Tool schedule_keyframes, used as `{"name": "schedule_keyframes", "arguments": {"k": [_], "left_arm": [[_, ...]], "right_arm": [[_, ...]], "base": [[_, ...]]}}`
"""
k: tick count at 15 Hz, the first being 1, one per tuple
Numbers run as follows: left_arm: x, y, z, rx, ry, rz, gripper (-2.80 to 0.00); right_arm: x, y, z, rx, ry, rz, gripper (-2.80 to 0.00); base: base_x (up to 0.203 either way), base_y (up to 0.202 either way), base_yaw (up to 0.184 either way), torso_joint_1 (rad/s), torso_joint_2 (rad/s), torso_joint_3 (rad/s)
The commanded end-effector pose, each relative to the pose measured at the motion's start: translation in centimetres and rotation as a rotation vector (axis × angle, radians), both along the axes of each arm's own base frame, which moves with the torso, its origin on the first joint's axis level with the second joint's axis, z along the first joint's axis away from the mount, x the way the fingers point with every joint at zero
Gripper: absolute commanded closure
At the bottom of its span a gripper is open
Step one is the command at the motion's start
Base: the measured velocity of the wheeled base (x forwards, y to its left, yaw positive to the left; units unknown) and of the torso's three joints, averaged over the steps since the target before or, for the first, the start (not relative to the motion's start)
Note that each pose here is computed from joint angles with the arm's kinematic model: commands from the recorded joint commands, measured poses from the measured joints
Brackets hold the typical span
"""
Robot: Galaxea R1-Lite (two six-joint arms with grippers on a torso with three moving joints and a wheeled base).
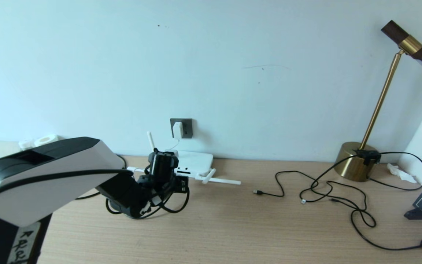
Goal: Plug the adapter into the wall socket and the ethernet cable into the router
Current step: Hand it to the other hand
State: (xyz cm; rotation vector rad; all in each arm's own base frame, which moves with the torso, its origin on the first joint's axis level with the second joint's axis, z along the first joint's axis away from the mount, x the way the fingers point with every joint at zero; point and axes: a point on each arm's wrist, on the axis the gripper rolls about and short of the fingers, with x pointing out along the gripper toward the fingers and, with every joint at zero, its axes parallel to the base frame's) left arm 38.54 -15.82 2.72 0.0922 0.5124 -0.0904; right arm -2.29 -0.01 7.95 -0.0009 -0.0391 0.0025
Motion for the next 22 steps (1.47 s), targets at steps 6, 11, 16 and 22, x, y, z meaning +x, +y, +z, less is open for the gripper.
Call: {"name": "schedule_keyframes", "arguments": {"k": [6,11,16,22], "left_arm": [[0.0,0.0,-0.4,0.004,0.006,0.005,0.00],[0.3,0.3,-0.6,0.004,0.006,0.015,0.00],[0.5,0.8,-0.7,0.005,0.009,0.026,0.00],[0.7,1.2,-0.6,0.008,0.009,-0.001,0.00]], "right_arm": [[0.1,0.0,-0.3,-0.001,0.013,0.000,-2.80],[0.1,0.0,-0.3,-0.001,0.012,0.000,-2.80],[0.1,0.0,-0.3,-0.001,0.013,0.000,-2.80],[0.1,0.0,-0.3,-0.001,0.013,0.000,-2.80]], "base": [[0.000,0.000,0.000,0.000,0.00,0.000],[0.000,0.000,0.000,0.000,0.00,0.000],[0.000,0.000,0.000,0.000,0.00,0.000],[0.000,0.000,0.000,0.000,0.00,0.000]]}}
